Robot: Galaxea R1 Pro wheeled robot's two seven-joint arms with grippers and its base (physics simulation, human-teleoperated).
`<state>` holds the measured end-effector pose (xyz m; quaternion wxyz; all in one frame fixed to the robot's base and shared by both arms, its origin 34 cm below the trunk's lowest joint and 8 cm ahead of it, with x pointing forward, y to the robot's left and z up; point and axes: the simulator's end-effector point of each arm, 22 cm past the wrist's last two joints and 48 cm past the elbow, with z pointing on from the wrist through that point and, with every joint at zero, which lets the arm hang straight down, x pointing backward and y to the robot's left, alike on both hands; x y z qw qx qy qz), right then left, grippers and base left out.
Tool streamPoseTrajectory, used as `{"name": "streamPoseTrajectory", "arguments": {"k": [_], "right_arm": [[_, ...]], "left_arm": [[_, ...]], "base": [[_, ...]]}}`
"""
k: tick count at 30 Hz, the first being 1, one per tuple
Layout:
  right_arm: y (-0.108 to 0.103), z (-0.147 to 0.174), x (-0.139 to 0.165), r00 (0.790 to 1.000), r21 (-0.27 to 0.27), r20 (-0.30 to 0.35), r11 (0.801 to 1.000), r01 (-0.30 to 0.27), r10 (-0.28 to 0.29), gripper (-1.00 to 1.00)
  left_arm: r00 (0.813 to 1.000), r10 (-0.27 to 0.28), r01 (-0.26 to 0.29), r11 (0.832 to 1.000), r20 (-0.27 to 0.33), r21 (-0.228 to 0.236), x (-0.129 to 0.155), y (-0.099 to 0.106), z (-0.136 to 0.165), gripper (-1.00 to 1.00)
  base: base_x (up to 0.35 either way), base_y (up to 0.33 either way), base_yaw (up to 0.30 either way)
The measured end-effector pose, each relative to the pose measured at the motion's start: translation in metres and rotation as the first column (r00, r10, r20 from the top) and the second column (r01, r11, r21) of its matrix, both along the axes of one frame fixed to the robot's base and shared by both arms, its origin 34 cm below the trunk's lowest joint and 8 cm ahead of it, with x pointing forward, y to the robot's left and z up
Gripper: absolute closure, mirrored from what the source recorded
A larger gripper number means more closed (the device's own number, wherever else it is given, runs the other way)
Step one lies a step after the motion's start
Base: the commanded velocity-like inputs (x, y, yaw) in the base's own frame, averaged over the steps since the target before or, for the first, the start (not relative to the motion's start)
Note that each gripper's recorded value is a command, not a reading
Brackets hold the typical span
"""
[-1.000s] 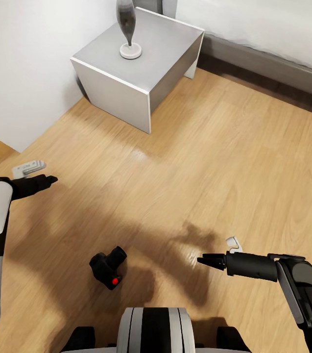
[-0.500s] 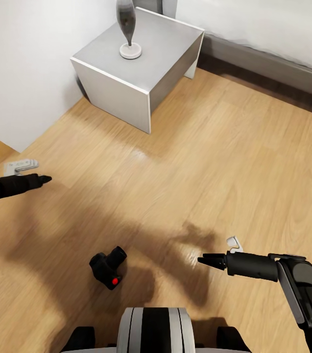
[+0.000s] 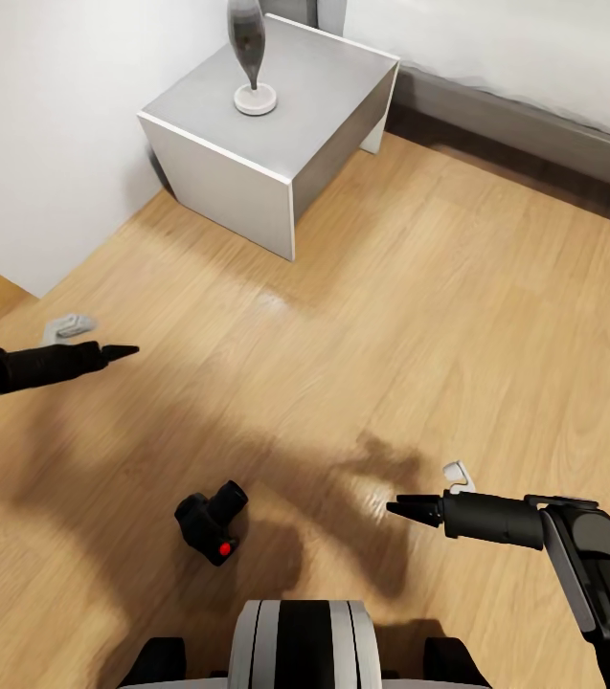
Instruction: Attach the digital camera to the camera tripod in the bedroom.
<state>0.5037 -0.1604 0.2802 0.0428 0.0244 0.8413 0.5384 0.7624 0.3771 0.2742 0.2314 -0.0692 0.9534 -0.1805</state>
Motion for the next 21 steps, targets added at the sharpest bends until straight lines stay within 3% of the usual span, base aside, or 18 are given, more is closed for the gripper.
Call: {"name": "streamPoseTrajectory", "arguments": {"k": [3,4,7,10,13,21], "right_arm": [[0.0,0.0,0.0,1.0,-0.001,0.0,1.0,0.0,0.0,-1.0],[-0.001,0.0,0.0,1.0,-0.001,0.0,1.0,0.0,0.0,-1.0],[-0.001,0.0,0.0,1.0,-0.001,0.0,1.0,0.0,0.0,-1.0],[-0.001,0.0,0.0,1.0,-0.001,0.0,1.0,0.0,0.0,-1.0],[-0.001,0.0,0.0,1.0,-0.002,0.0,1.0,0.0,0.0,-1.0],[-0.001,0.0,0.0,1.0,-0.002,0.0,1.0,0.0,0.0,-1.0]], "left_arm": [[0.991,-0.082,0.097,0.984,0.103,-0.152,0.008,-0.031,0.025,-1.0],[0.976,-0.123,0.165,0.957,0.182,-0.24,0.011,-0.049,0.043,-1.0],[0.941,-0.168,0.266,0.904,0.294,-0.336,0.011,-0.069,0.069,-1.0],[0.913,-0.193,0.333,0.859,0.359,-0.387,0.007,-0.079,0.084,-1.0],[0.903,-0.196,0.362,0.828,0.383,-0.429,0.001,-0.082,0.086,-1.0],[0.927,-0.161,0.325,0.793,0.337,-0.515,-0.013,-0.087,0.061,-1.0]], "base": [[0.0,0.0,0.0],[0.0,0.0,0.0],[0.0,0.0,0.0],[0.0,0.0,0.0],[0.0,0.0,0.0],[0.0,0.0,0.0]]}}
